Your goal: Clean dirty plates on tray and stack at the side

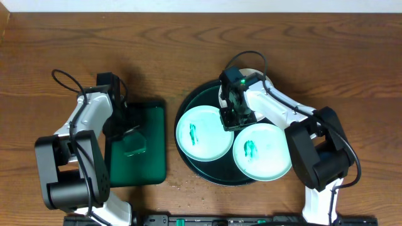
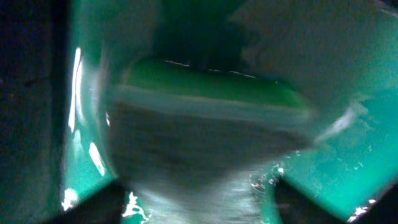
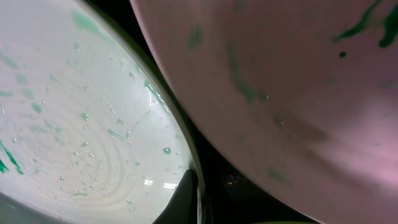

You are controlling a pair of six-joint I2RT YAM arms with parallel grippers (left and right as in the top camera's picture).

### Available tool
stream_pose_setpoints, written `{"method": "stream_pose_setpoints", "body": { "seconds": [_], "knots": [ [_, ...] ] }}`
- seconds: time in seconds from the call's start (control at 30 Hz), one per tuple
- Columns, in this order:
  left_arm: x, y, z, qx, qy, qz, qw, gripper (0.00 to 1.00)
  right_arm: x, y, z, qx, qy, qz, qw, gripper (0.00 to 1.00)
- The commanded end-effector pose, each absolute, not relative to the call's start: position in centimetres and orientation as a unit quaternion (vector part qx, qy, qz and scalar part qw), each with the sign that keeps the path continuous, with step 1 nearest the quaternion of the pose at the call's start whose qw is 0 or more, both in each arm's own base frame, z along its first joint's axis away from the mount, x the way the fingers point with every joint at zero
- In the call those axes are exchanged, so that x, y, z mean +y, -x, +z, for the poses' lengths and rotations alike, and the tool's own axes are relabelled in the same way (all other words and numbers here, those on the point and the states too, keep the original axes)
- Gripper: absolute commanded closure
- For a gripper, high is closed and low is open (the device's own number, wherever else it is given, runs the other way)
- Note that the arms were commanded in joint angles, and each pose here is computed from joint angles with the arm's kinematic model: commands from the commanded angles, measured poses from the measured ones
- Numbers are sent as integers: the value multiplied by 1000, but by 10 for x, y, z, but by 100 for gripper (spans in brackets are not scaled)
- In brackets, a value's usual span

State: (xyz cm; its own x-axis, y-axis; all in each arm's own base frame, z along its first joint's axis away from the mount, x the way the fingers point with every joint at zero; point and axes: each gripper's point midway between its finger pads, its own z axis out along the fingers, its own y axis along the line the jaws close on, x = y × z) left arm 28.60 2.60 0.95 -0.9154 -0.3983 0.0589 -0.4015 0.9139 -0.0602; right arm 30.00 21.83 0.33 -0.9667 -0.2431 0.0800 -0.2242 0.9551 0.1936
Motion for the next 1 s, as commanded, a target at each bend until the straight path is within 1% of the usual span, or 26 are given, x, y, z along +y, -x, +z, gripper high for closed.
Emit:
{"method": "stream_pose_setpoints", "body": {
  "seconds": [0.0, 0.03, 0.07, 0.13, 0.17, 0.2, 0.23, 0.27, 0.3, 0.33, 0.37, 0.4, 0.47, 0.5, 0.57, 0.77, 0.97],
  "knots": [
    [22, -280, 4, -977, -203, 45, 35, 70, 227, -292, -3, -983, -136, -101, 65, 99],
    [22, -280, 4, -977, -203, 45, 35, 67, 227, -292, -3, -983, -136, -101, 65, 99],
    [22, -280, 4, -977, -203, 45, 35, 59, 227, -291, -3, -983, -136, -101, 65, 99],
    [22, -280, 4, -977, -203, 45, 35, 52, 227, -291, -3, -983, -136, -101, 65, 99],
    [22, -280, 4, -977, -203, 45, 35, 52, 227, -291, -3, -983, -136, -101, 65, 99],
    [22, -280, 4, -977, -203, 45, 35, 53, 227, -291, -3, -983, -136, -101, 65, 99],
    [22, -280, 4, -977, -203, 45, 35, 64, 227, -292, -3, -983, -136, -101, 65, 99],
    [22, -281, 4, -978, -203, 45, 34, 71, 227, -291, -3, -983, -136, -101, 65, 99],
    [22, -281, 4, -978, -203, 45, 34, 72, 227, -292, -3, -983, -136, -101, 64, 99],
    [22, -281, 4, -978, -203, 45, 34, 64, 227, -292, -3, -983, -136, -101, 64, 99],
    [22, -281, 4, -978, -203, 45, 34, 45, 227, -292, -3, -983, -136, -101, 64, 99],
    [22, -281, 4, -977, -203, 45, 34, 40, 227, -292, -3, -983, -136, -101, 64, 99],
    [22, -281, 4, -978, -203, 45, 34, 39, 227, -292, -3, -983, -136, -101, 64, 99],
    [22, -281, 4, -977, -203, 45, 34, 36, 227, -292, -3, -983, -136, -101, 64, 99],
    [22, -280, 4, -977, -203, 45, 35, 23, 227, -292, -3, -983, -136, -101, 64, 99],
    [21, -276, 10, -977, -204, 45, 45, 24, 227, -292, -3, -983, -136, -101, 63, 99],
    [22, -281, 26, -978, -202, 46, 21, 28, 228, -294, -3, -983, -137, -103, 60, 99]
  ]
}}
